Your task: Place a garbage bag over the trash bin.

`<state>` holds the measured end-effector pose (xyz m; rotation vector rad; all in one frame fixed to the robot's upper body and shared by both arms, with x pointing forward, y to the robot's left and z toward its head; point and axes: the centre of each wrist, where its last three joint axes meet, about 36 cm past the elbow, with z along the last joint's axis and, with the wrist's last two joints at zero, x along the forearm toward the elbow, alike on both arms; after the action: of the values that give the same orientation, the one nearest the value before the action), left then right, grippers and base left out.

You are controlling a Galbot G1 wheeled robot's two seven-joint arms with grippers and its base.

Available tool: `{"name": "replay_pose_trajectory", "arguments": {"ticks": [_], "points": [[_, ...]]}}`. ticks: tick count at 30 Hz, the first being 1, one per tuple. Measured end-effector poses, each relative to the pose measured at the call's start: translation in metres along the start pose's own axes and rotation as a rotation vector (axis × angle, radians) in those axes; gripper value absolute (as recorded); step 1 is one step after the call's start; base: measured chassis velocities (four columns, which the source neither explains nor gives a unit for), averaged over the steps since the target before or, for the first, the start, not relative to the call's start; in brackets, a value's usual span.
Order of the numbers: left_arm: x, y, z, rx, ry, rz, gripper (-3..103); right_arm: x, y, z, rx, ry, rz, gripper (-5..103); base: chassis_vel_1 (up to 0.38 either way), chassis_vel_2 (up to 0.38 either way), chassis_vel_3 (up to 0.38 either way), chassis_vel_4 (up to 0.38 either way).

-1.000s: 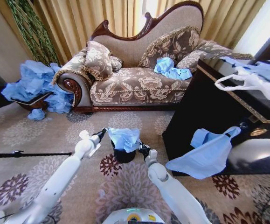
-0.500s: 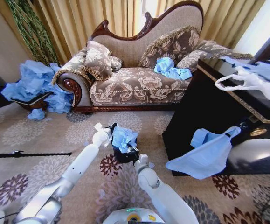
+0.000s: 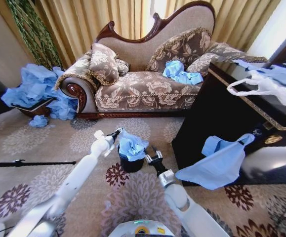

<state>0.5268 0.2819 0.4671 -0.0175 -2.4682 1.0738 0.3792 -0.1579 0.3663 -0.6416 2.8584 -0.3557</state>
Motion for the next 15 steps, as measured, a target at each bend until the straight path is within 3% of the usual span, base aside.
{"name": "replay_pose_trajectory", "arguments": {"ticks": [4,6,7,11,15], "points": [[0.015,0.005,-0.002,-0.026,0.004,-0.014,73,0.000,-0.013,0.004,0.078,-0.040,-0.054,78,0.000,0.000,0.000,0.000],[0.030,0.006,-0.006,-0.026,0.024,-0.022,84,-0.001,-0.021,0.012,0.146,-0.064,-0.123,88,0.000,0.000,0.000,0.000],[0.038,0.003,-0.008,-0.024,0.030,-0.021,84,-0.001,-0.023,0.016,0.172,-0.068,-0.145,93,0.000,0.000,0.000,0.000],[0.067,-0.005,-0.012,-0.035,0.042,0.000,98,-0.003,-0.021,0.025,0.222,-0.064,-0.185,99,0.000,0.000,0.000,0.000],[0.107,-0.009,-0.014,-0.054,0.053,0.026,100,-0.012,-0.009,0.035,0.269,-0.033,-0.194,100,0.000,0.000,0.000,0.000]]}}
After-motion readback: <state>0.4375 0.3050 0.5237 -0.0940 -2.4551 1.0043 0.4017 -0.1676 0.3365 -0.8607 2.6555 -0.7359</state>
